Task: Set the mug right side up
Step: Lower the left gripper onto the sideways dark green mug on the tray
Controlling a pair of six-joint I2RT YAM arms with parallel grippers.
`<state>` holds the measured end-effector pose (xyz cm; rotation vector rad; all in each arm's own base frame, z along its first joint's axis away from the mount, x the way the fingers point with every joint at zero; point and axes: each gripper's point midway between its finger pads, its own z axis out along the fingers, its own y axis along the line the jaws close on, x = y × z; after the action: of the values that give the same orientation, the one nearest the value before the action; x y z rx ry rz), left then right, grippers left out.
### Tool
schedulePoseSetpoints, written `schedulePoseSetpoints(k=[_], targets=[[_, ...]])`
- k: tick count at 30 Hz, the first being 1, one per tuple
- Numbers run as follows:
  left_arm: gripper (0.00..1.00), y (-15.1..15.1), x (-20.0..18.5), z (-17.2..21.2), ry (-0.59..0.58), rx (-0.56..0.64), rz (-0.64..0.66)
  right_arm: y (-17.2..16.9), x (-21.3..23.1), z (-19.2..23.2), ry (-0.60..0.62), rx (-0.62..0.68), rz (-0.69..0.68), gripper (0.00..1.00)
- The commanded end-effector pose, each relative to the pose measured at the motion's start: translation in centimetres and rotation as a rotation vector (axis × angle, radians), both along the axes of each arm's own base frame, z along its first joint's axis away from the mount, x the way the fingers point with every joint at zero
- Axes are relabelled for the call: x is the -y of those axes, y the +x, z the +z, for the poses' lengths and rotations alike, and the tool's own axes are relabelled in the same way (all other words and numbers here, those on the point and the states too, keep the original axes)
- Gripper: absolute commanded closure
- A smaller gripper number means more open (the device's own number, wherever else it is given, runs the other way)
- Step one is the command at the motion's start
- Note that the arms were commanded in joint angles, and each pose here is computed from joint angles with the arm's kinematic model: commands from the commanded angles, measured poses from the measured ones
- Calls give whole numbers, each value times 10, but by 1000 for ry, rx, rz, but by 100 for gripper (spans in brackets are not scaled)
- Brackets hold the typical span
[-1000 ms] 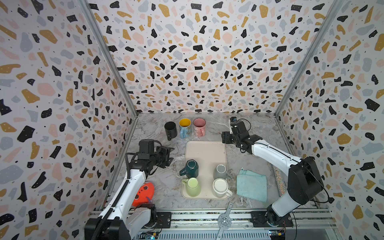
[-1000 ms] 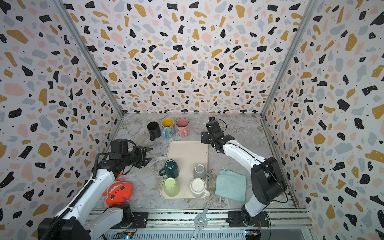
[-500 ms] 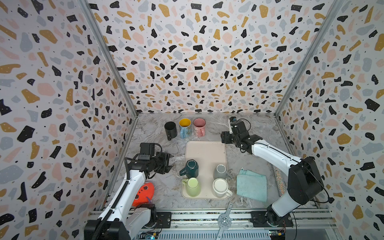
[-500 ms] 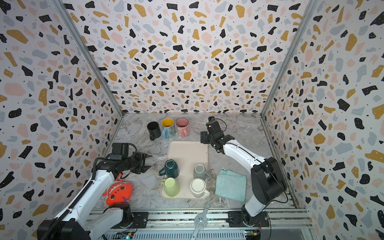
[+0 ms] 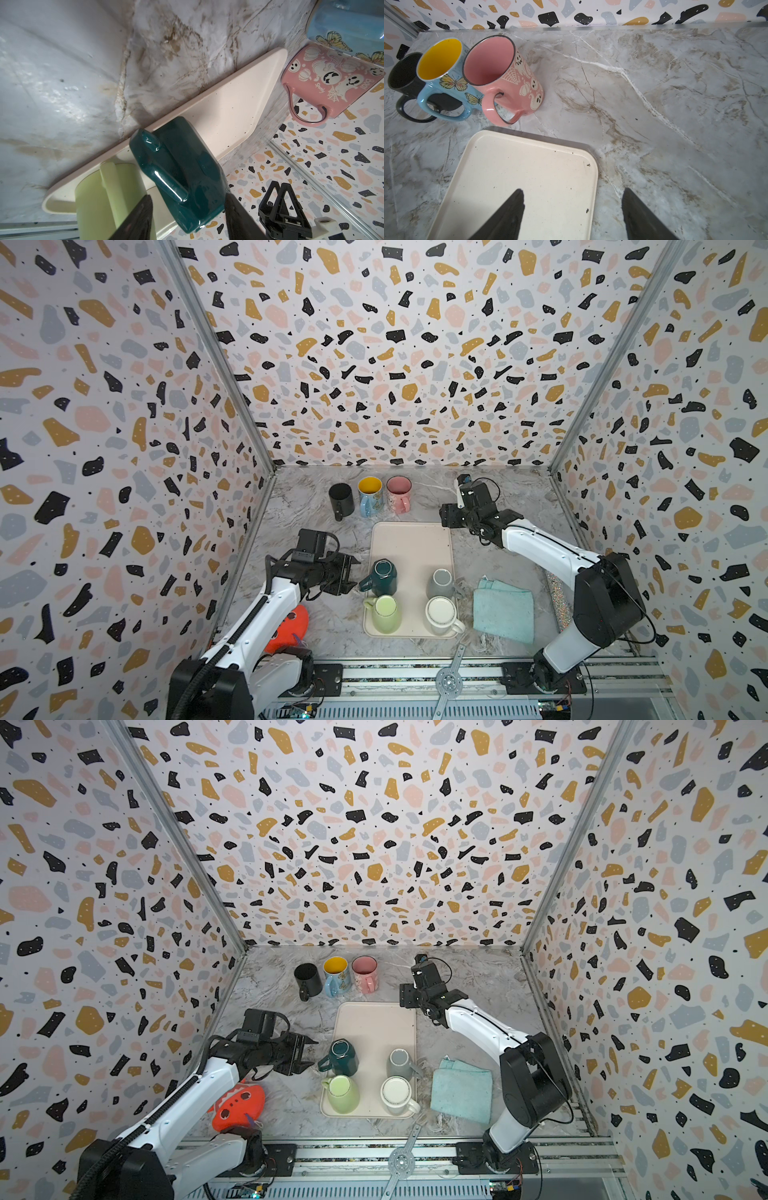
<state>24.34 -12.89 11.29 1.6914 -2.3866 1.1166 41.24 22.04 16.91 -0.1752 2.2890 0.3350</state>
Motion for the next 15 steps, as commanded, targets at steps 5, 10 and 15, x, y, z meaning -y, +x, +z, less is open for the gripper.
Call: schedulePoseSetpoints(k=[5,10,15], targets=[[44,2,15,-5,-54,-5,7,3,0,2,12,3,-10,24],[44,0,21,-5,-69,-7,-2,3,0,1,14,-2,-10,24],[44,-1,21,-11,-64,-19,1,3,-1,-3,21,-10,-9,24]])
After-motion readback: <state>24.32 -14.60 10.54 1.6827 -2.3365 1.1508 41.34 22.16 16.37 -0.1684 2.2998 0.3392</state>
